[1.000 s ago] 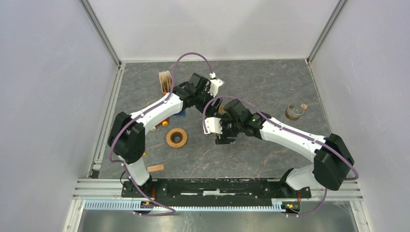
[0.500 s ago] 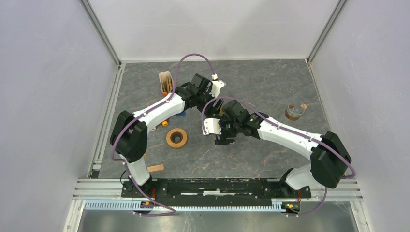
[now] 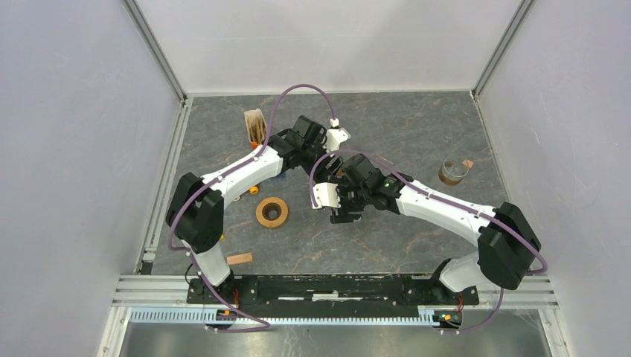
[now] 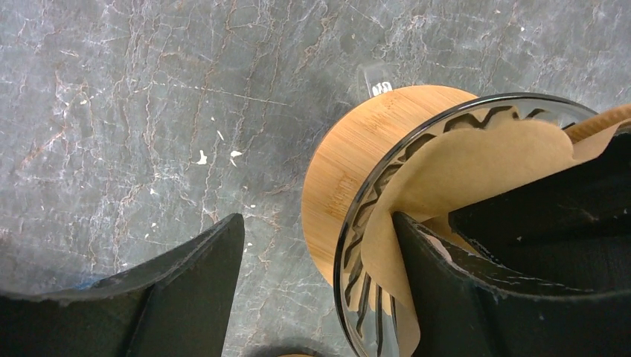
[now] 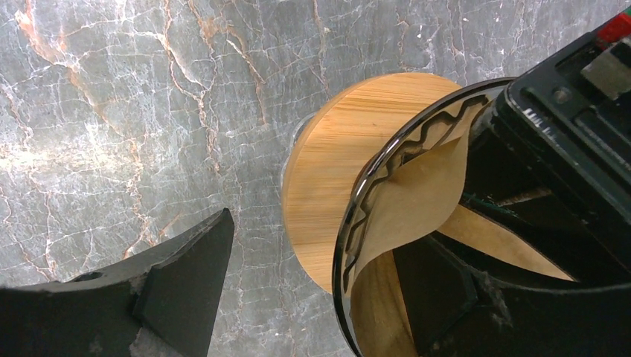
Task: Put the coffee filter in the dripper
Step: Place the coffee filter in the coffee dripper.
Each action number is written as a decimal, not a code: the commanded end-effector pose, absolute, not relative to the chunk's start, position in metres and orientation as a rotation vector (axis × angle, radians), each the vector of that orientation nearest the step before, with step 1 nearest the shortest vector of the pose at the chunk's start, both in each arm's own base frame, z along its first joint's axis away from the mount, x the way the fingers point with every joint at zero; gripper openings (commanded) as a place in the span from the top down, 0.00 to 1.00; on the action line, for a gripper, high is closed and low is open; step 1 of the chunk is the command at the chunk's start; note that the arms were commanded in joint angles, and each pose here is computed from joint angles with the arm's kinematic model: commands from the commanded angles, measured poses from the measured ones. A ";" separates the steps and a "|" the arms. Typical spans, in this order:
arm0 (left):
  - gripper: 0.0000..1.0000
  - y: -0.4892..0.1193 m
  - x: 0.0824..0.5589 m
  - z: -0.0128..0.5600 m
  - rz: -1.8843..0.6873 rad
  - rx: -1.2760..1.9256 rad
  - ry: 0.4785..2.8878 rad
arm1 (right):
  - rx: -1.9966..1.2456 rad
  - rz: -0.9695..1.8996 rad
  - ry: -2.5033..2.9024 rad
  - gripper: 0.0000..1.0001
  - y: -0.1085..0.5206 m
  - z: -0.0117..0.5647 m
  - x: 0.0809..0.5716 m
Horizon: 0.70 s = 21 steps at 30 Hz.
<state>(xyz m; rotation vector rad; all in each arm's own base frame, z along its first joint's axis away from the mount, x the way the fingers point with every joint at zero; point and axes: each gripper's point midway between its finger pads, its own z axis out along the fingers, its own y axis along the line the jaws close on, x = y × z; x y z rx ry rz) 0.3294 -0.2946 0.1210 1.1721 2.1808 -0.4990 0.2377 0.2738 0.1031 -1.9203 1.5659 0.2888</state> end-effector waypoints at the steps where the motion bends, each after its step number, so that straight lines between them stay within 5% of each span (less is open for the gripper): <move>1: 0.21 -0.289 0.332 0.137 -0.445 1.268 2.099 | -1.917 0.280 1.553 0.17 0.275 0.114 0.239; 21: 0.20 -0.295 0.332 0.122 -0.474 1.348 2.099 | -1.940 0.264 1.582 0.17 0.270 0.105 0.239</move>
